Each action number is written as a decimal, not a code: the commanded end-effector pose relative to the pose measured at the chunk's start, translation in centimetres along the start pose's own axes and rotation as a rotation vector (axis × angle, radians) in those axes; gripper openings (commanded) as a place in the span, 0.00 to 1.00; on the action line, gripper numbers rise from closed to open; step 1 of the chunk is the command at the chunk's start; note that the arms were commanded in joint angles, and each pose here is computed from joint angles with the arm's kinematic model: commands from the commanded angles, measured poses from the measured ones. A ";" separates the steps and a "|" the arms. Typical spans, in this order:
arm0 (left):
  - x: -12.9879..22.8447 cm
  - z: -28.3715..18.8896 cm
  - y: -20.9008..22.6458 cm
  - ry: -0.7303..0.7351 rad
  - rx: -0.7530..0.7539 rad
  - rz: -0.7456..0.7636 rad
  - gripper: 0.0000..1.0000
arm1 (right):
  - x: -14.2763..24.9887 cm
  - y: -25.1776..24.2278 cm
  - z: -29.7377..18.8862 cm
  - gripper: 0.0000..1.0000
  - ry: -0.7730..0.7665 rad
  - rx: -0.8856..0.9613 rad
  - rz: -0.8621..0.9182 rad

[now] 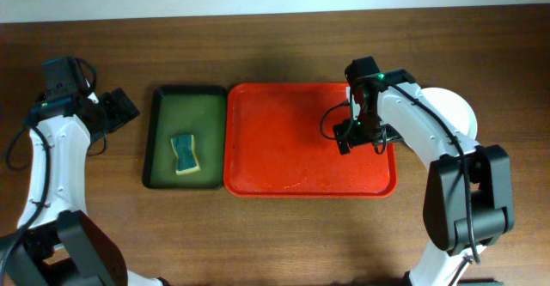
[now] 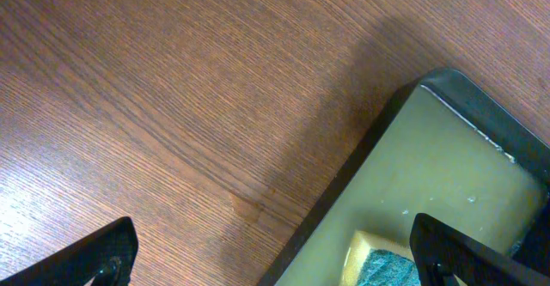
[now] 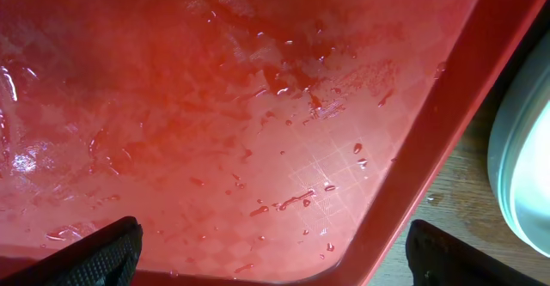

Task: Clean dirty plates on tray and stack at the side
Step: 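Open the right gripper and withdraw it from the stack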

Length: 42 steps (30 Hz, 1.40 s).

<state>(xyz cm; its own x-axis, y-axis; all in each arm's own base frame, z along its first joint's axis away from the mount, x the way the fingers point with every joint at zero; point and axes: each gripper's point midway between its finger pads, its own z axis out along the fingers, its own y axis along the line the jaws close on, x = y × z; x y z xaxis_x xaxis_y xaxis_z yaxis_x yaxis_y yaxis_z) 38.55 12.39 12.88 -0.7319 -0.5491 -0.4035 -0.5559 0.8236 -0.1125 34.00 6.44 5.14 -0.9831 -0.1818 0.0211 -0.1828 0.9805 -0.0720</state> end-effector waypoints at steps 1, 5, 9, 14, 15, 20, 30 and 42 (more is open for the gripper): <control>-0.6 -0.9 0.0 -0.026 0.009 -0.008 0.99 | 0.1 -0.3 -0.1 0.99 -0.003 0.019 -0.010; -0.6 -0.9 0.0 -0.026 0.009 -0.008 0.99 | 0.1 -0.3 -0.1 0.99 -0.003 0.019 -0.011; -0.6 -0.9 0.0 -0.026 0.009 -0.008 0.99 | 0.1 -0.3 -0.1 0.99 -0.002 0.019 -0.011; -0.6 -0.9 0.0 -0.026 0.009 -0.008 0.99 | 0.0 -0.4 -0.1 0.99 -0.003 0.019 -0.009; -0.6 -0.9 0.0 -0.026 0.009 -0.008 0.99 | 0.0 -0.4 -0.1 0.99 -0.004 0.019 -0.009; -0.6 -0.9 0.0 -0.026 0.009 -0.008 1.00 | -0.4 -0.4 -1.1 0.99 -0.047 0.018 -0.006; -0.6 -0.9 0.0 -0.026 0.009 -0.008 0.99 | 2.9 -1.9 -20.6 0.99 -0.649 -0.004 0.043; -0.6 -0.9 0.0 -0.026 0.009 -0.008 0.99 | 16.0 -4.1 -34.0 0.99 -1.215 0.005 0.117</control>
<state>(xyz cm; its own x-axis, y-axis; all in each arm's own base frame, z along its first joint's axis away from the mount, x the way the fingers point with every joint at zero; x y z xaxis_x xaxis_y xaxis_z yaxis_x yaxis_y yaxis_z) 38.55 12.39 12.88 -0.7319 -0.5491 -0.4035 -0.5559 0.8236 -0.1125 21.45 3.11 38.35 -0.4299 -0.0701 -0.9001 -0.1213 0.9924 -0.0194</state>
